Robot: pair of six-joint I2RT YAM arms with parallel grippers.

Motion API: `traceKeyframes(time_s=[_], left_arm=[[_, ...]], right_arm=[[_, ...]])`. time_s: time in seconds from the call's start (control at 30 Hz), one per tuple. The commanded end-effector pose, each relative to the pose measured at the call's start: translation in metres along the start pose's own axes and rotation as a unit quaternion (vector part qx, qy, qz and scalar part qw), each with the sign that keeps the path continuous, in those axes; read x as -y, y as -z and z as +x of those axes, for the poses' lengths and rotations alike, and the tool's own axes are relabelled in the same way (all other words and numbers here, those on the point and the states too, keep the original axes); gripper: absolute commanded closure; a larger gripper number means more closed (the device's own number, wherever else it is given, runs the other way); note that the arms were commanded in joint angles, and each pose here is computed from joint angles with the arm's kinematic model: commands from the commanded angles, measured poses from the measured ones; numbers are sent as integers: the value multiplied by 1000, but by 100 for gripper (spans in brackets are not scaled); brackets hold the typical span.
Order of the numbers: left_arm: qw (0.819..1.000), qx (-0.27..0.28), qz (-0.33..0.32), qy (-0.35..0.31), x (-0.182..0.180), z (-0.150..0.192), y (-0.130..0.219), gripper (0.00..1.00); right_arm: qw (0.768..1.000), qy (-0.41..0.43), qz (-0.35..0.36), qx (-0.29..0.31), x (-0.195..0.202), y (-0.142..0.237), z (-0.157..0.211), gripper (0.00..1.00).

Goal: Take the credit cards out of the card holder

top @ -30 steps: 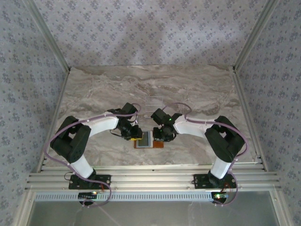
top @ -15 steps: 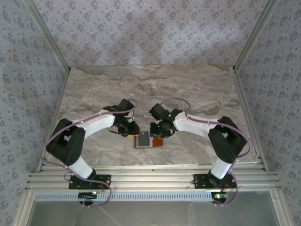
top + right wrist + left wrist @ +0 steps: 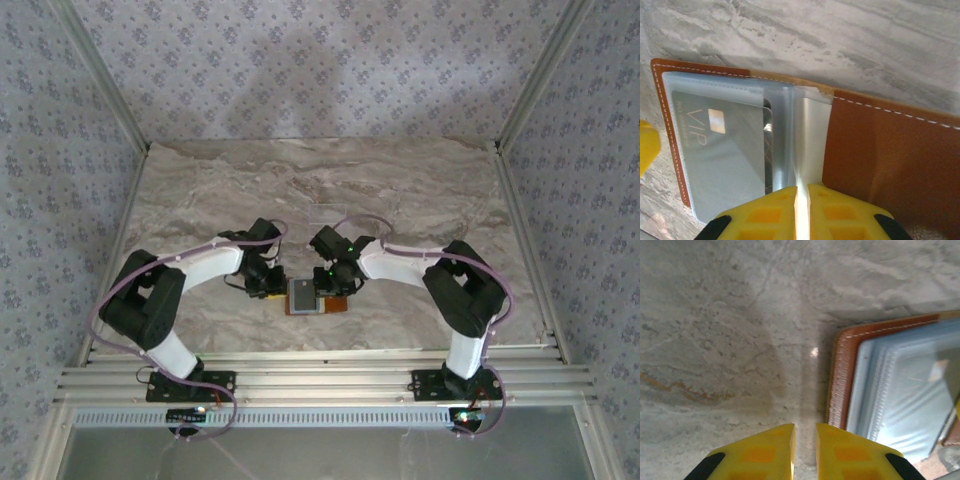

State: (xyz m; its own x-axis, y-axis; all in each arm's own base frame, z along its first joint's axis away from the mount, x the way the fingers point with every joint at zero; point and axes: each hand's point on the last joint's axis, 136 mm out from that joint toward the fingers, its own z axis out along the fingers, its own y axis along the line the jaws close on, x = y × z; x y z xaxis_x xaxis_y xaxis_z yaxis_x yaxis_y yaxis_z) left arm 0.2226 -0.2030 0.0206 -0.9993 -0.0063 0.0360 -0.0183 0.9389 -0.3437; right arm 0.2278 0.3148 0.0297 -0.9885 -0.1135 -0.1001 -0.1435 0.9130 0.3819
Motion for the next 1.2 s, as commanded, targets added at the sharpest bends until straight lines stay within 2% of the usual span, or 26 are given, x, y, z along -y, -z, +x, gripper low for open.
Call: traceKeyframes(time_s=[0.0, 0.27, 0.77, 0.93, 1.17], left_arm=[[1000, -21, -15, 0, -10, 7, -13, 82], [999, -40, -4, -2, -7, 10, -29, 83], [999, -49, 7, -12, 0, 21, -41, 84], [999, -28, -8, -13, -5, 16, -33, 84], [1000, 23, -10, -8, -6, 2, 7, 81]], right_arm=[[1000, 7, -7, -10, -5, -6, 3, 87], [1000, 1, -13, -15, -8, -16, 8, 88], [997, 4, -79, -6, -37, -20, 11, 88], [999, -1, -53, 1, -23, -16, 13, 86], [1000, 0, -24, 16, -11, -3, 14, 80]])
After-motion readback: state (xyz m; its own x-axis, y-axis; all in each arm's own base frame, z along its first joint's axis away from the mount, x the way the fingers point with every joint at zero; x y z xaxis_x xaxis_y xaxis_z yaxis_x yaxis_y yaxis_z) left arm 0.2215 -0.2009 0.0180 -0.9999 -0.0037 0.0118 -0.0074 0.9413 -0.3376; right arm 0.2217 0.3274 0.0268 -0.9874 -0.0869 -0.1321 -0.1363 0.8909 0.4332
